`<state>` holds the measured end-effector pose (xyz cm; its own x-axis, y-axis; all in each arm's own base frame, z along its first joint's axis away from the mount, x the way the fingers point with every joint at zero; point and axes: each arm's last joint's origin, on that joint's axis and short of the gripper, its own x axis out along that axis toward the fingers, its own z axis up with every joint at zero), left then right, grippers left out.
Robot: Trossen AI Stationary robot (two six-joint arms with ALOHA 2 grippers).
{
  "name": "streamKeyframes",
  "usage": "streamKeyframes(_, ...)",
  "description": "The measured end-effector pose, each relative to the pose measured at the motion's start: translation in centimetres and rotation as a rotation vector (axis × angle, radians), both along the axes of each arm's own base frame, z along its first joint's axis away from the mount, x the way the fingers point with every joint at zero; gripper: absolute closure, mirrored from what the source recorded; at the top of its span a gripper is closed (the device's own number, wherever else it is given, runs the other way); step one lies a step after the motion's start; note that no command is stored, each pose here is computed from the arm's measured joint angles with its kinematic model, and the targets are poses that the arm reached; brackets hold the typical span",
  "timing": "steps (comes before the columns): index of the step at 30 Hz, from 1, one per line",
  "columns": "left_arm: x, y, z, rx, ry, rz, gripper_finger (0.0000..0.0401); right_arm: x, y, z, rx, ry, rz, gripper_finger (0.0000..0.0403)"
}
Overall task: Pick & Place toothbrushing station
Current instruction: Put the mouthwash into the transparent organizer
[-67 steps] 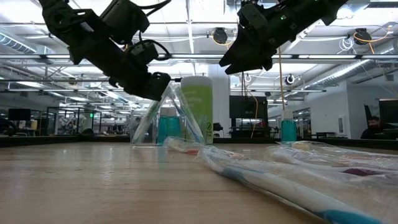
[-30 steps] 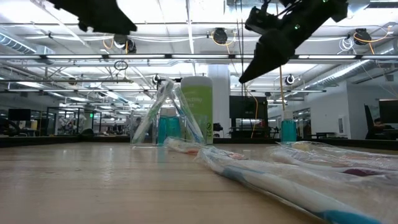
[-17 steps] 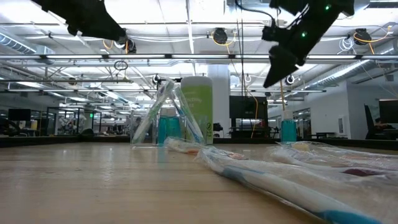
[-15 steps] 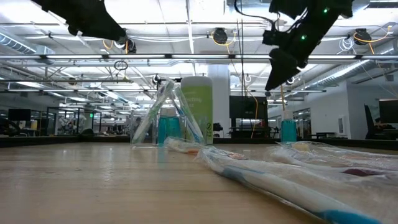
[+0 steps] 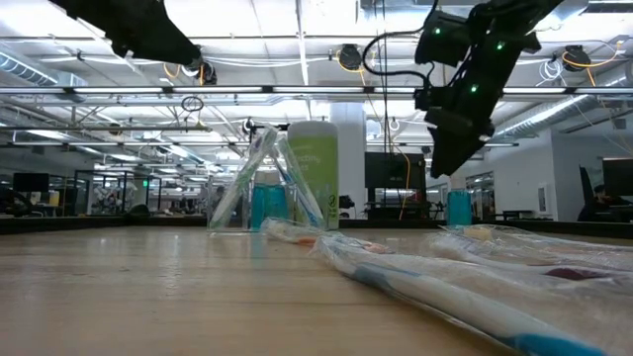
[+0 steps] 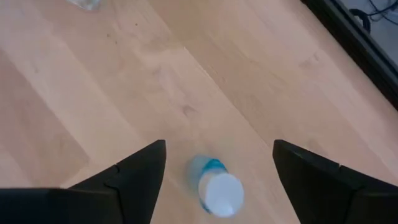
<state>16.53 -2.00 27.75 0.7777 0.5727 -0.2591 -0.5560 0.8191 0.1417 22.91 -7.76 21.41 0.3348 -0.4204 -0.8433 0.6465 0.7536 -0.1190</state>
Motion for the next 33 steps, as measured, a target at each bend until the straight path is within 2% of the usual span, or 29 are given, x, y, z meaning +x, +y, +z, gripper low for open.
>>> streamKeyframes(12,0.0,0.0,0.0,-0.009,-0.004,-0.006,0.019,0.7,-0.2,-2.2,0.061,0.068,-0.086,0.0117)
streamKeyframes(18,0.0,0.0,0.0,-0.018,-0.009,-0.005,0.019,0.6,-0.2,-2.4,0.074,0.067,-0.117,0.0127)
streamKeyframes(23,0.0,-0.1,0.0,-0.02,-0.005,-0.012,0.019,-0.4,0.1,-4.0,0.096,0.101,-0.151,0.0143)
streamKeyframes(28,0.0,-0.1,0.0,-0.021,-0.006,-0.012,0.019,-0.5,0.2,-5.5,0.079,0.039,-0.14,0.0159)
streamKeyframes(33,0.0,-0.1,0.0,-0.022,-0.009,-0.012,0.019,-0.3,0.1,-5.8,0.053,-0.005,-0.102,0.0174)
